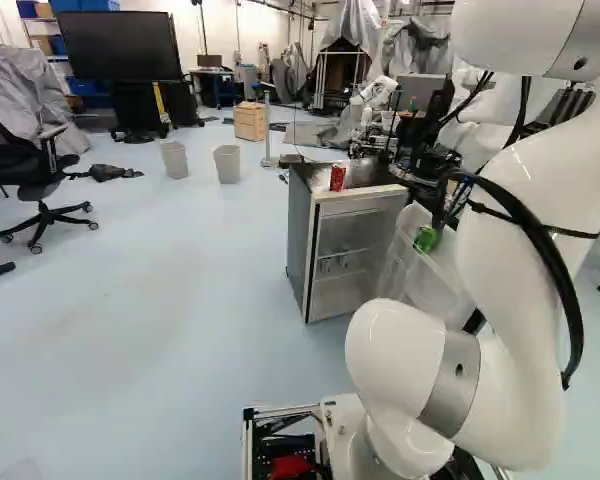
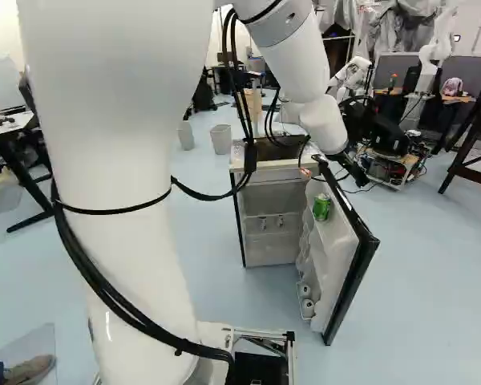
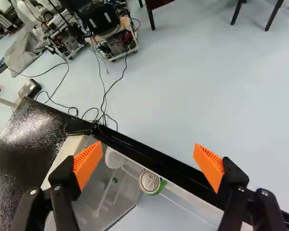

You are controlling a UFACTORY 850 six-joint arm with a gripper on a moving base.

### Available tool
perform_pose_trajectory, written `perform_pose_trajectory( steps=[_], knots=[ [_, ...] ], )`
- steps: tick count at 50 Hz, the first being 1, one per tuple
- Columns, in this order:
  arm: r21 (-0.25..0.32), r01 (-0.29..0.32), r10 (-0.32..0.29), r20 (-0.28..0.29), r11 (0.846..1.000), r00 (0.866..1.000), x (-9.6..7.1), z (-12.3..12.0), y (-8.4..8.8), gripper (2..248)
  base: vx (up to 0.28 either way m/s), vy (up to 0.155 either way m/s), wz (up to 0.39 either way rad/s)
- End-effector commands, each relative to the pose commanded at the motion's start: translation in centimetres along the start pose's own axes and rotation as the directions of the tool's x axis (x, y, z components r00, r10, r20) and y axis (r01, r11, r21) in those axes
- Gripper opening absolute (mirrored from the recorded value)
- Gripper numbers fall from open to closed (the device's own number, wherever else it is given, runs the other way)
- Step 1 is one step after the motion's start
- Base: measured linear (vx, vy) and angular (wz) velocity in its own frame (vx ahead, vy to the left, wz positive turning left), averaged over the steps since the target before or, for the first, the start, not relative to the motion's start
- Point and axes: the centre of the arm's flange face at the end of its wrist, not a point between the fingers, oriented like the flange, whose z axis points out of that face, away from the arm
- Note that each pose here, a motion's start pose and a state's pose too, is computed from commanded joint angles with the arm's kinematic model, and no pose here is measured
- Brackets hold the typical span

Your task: Grab a drink from the fridge

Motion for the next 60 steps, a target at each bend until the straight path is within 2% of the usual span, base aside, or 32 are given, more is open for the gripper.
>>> perform_pose_trajectory(
  steps=[14, 30, 51, 60],
  knots=[
    [-0.031, -0.070, 0.071, 0.032, 0.997, 0.997, 1.0, 0.4, 2.2, 247, 0.000, 0.000, 0.000],
    [-0.067, -0.138, 0.143, 0.076, 0.988, 0.987, 1.5, 0.2, 5.0, 247, 0.000, 0.000, 0.000],
    [-0.113, -0.191, 0.206, 0.134, 0.975, 0.969, 1.5, -0.8, 8.7, 247, 0.000, 0.000, 0.000],
    [-0.124, -0.202, 0.219, 0.141, 0.971, 0.965, 1.7, -0.5, 9.5, 247, 0.000, 0.000, 0.000]
  ],
)
